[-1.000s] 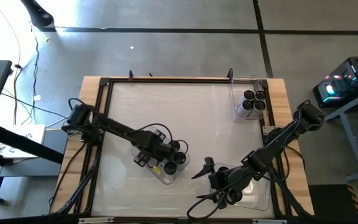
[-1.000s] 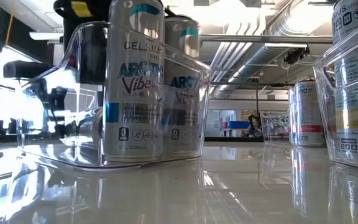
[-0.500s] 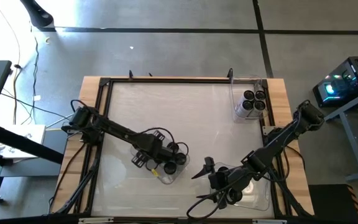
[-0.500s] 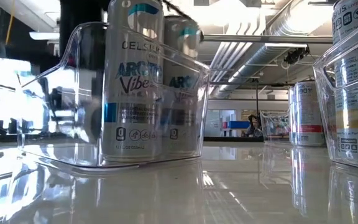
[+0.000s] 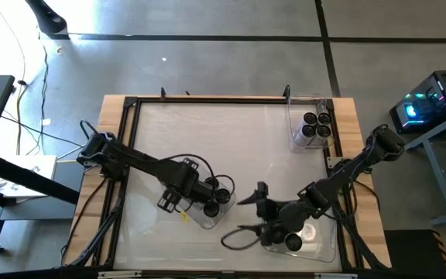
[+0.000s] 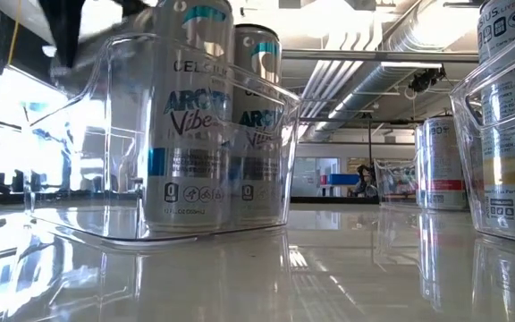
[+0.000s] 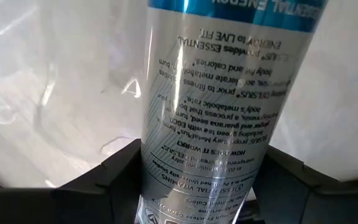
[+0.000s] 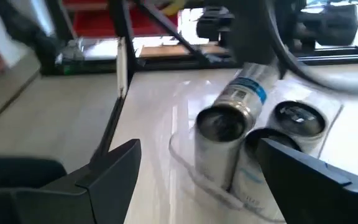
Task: Sort soda cans
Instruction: Adjust the white-blue soda can in the bottom left transparent bin
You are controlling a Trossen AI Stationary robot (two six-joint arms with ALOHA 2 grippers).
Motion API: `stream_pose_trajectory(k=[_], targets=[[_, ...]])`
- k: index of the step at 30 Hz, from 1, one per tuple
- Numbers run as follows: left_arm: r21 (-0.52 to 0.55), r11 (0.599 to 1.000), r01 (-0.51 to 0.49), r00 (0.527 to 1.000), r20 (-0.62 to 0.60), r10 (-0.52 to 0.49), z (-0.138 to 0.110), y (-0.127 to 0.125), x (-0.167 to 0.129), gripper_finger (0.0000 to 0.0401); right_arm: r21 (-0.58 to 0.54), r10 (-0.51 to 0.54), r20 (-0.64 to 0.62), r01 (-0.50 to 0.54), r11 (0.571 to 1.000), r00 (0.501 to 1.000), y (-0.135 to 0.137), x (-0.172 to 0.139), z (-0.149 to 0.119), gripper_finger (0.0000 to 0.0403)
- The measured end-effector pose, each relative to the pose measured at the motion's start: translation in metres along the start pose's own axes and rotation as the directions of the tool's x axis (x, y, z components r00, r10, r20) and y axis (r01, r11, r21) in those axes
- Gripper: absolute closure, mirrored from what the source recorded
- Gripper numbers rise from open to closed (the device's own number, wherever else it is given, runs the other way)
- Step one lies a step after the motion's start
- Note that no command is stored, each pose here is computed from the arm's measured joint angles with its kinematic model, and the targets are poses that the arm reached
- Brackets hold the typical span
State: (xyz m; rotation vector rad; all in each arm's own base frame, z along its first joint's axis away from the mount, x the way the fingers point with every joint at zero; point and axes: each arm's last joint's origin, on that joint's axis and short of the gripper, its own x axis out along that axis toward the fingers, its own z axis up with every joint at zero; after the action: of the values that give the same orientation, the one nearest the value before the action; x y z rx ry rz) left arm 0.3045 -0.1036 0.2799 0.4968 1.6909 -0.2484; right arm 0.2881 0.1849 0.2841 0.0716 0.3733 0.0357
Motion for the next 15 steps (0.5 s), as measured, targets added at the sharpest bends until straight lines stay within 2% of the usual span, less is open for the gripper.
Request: stream_pose_trajectory(k=[4,7,11,15], targets=[[-0.125,0.992,0.003,0.998,0.059,0.005,-0.003,-0.001,-0.020,0.0167,0.036,-0.014,0.016,0.014,0.999,1.000,-0.013,0.007,0.006,0.0085],[-0.190,0.982,0.024,0.992,0.127,0.000,-0.001,-0.007,-0.034,0.0167,0.014,-0.020,0.037,0.019,1.000,0.999,-0.017,0.012,0.009,0.0085],[-0.250,0.965,0.073,0.979,0.201,-0.022,-0.005,-0.018,-0.051,0.0167,-0.018,-0.012,0.131,0.014,1.000,0.991,-0.017,0.012,0.019,0.0085],[-0.316,0.945,0.082,0.976,0.217,-0.013,-0.009,-0.024,-0.058,0.0167,-0.058,-0.009,0.232,0.023,0.998,0.973,-0.017,0.024,0.024,0.0085]])
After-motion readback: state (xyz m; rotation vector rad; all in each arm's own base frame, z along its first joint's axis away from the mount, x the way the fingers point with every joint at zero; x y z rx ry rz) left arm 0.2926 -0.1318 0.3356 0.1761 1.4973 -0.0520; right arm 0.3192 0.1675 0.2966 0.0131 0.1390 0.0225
